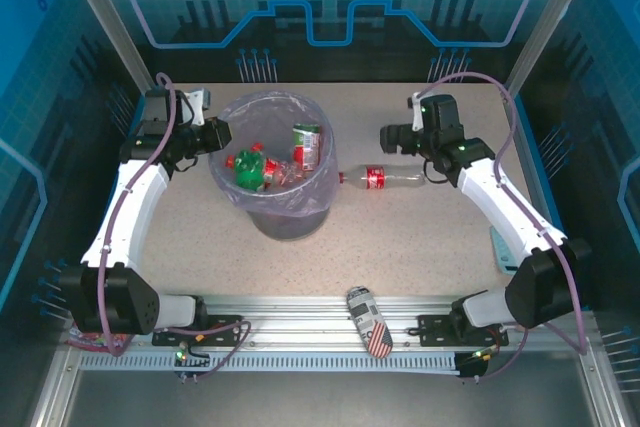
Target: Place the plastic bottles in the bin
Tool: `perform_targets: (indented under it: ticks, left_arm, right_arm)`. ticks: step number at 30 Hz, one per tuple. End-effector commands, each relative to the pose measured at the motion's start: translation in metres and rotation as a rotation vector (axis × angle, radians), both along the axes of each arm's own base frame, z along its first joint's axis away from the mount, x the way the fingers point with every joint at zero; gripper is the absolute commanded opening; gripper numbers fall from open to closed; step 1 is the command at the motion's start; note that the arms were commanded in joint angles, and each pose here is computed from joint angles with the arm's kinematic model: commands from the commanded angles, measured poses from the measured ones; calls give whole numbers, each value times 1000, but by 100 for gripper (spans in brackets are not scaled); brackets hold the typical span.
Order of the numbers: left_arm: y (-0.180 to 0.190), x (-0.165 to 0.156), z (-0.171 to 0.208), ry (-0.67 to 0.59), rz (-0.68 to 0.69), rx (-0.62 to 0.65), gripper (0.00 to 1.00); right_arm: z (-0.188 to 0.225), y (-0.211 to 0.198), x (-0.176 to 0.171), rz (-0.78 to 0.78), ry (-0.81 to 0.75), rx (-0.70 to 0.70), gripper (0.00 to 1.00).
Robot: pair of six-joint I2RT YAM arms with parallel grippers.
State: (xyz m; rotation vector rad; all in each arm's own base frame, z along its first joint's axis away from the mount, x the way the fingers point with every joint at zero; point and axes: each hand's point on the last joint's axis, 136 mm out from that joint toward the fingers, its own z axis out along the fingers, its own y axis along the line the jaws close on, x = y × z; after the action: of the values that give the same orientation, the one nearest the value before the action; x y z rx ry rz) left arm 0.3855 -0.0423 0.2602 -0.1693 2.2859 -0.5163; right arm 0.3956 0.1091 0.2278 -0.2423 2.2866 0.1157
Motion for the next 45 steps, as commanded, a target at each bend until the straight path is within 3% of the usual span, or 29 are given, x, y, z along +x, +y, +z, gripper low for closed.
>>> perform_targets:
  ticks: [1,5,10,16,22,29,35,39,45]
  left_arm:
    - [3,-4,-30,82,-10,36,0]
    - [1,-5,-27,74,-14,42,0]
    - [1,-5,-26,70,-12,44,0]
    - [2,-6,-24,66,-11,49,0]
    - [3,-5,-25,68,-12,53,0]
    - [3,-4,-29,77,-12,55,0]
    - [3,-4,-29,79,-10,58,0]
    - [3,-4,-31,84,-13,55,0]
    - [3,-4,-30,80,-11,57,0]
  right_arm:
    - [-35,-7,-36,450,151,-374,100]
    - [-51,6,-50,837,145,-522,100]
    - [-71,21,-46,1041,186,-564,100]
    - [-106,29,-15,1111,228,-613,100]
    - [-136,45,25,1146,167,-676,100]
    - [-184,61,49,1205,193,-679,100]
    - [-200,72,59,1202,171,-658,98]
    - [-203,73,60,1195,168,-663,94]
    - [-206,69,60,1185,173,-668,77]
